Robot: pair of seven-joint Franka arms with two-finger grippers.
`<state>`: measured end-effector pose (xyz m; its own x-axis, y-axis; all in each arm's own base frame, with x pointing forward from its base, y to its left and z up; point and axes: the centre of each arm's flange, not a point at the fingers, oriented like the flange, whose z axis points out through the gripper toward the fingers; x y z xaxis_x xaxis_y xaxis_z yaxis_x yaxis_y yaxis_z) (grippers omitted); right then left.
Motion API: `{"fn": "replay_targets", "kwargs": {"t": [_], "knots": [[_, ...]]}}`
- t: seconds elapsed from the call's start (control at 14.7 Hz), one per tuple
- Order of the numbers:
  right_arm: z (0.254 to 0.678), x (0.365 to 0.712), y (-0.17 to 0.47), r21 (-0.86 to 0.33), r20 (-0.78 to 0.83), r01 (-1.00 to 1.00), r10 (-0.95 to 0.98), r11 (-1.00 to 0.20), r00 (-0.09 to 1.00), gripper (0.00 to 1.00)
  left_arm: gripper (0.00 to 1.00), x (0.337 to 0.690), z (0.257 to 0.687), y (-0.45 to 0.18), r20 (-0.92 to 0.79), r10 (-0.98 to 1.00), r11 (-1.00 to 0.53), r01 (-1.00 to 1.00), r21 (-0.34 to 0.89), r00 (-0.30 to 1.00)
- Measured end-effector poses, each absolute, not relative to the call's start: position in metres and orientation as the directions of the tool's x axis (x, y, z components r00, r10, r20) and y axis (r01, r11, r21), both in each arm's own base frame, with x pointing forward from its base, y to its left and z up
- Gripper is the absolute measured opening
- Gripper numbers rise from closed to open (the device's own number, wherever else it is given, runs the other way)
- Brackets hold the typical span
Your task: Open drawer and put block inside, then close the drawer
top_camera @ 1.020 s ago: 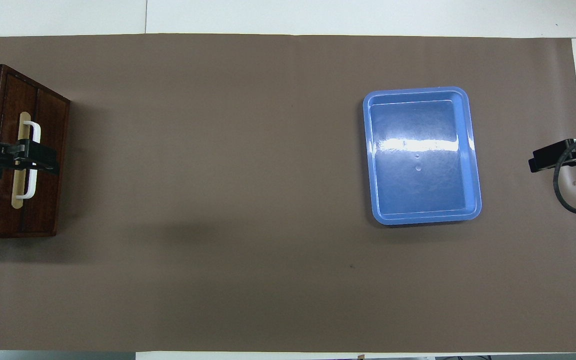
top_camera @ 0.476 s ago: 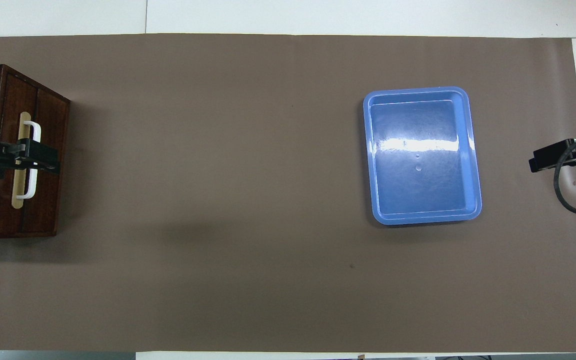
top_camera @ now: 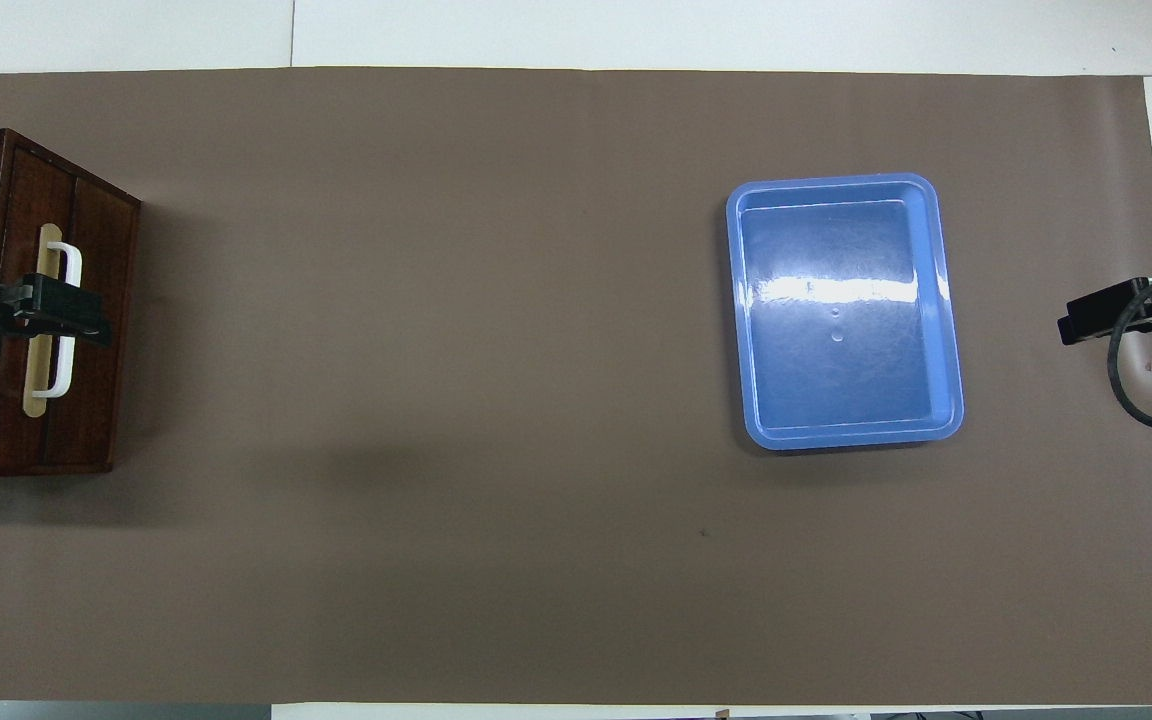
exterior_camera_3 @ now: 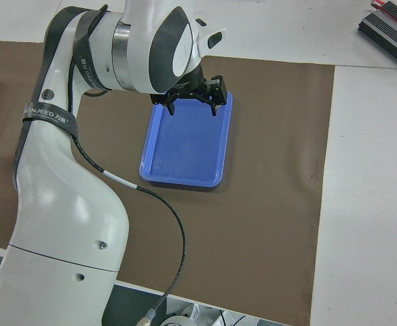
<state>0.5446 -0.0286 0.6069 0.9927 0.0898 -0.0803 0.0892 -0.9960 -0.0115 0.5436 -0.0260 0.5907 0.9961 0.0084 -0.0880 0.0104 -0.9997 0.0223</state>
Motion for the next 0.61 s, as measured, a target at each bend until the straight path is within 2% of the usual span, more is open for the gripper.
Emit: {"fn": "replay_targets", "kwargs": {"t": [0.61], "knots": [[0.6076,0.5443,-0.0303,-0.011,-0.078,0.086,0.087,-0.996,0.993,1.00,1.00,0.5439,0.5937,-0.0266,-0.082,0.004,-1.000,0.005,0.024,0.997]]}}
